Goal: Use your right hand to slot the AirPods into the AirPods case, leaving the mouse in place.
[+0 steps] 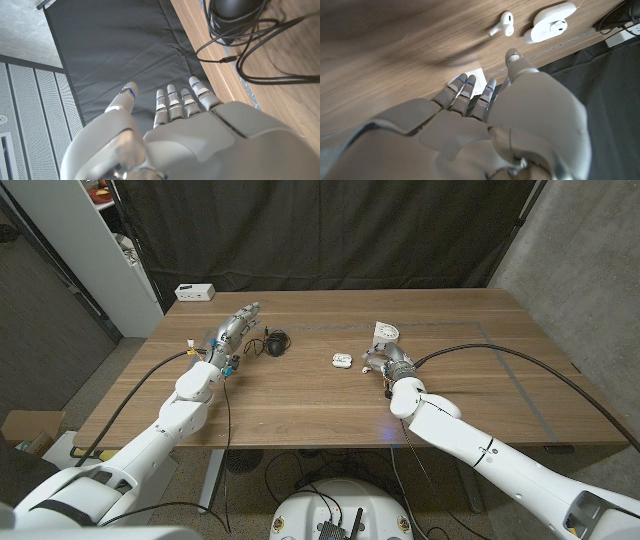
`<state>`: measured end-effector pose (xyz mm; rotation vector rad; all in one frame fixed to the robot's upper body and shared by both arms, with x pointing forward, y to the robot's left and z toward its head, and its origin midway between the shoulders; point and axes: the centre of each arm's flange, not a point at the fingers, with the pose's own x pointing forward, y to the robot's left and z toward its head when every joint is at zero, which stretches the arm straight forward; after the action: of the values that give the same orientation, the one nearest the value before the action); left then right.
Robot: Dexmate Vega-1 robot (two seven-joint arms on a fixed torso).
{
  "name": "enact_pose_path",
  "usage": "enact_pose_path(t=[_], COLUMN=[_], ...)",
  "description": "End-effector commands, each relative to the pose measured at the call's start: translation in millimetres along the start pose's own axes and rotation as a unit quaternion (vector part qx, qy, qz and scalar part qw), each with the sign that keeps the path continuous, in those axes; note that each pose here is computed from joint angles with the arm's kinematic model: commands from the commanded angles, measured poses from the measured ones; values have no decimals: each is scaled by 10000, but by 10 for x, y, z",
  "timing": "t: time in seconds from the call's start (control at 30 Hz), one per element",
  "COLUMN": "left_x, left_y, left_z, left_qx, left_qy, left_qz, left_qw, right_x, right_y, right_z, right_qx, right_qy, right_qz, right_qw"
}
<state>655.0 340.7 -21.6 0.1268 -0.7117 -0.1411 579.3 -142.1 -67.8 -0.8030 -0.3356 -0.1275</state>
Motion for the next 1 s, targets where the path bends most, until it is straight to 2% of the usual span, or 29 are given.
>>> enact_pose_path(t=[0.03, 0.27, 0.5, 0.73, 1.0], left_x=[-40, 8, 65, 98, 89], left_y=[4, -19, -33, -44, -51], left_z=[31, 15, 22, 54, 87], left_qx=[48, 34, 77, 123, 174], left_qy=[23, 44, 37, 2, 28], left_qz=[88, 54, -6, -41, -19], left_qw=[9999, 10000, 10000, 9999, 9998], right_x=[-125, -254, -249, -189, -149], right_y=[-67, 37, 157, 212, 212], right_z=[130, 121, -39, -190, -238], right_qx=[-303, -571, -688, -785, -653], right_qy=[-67, 196, 436, 396, 305], right_qz=[279, 180, 46, -309, -435], right_qw=[9991, 9980, 9967, 9956, 9965])
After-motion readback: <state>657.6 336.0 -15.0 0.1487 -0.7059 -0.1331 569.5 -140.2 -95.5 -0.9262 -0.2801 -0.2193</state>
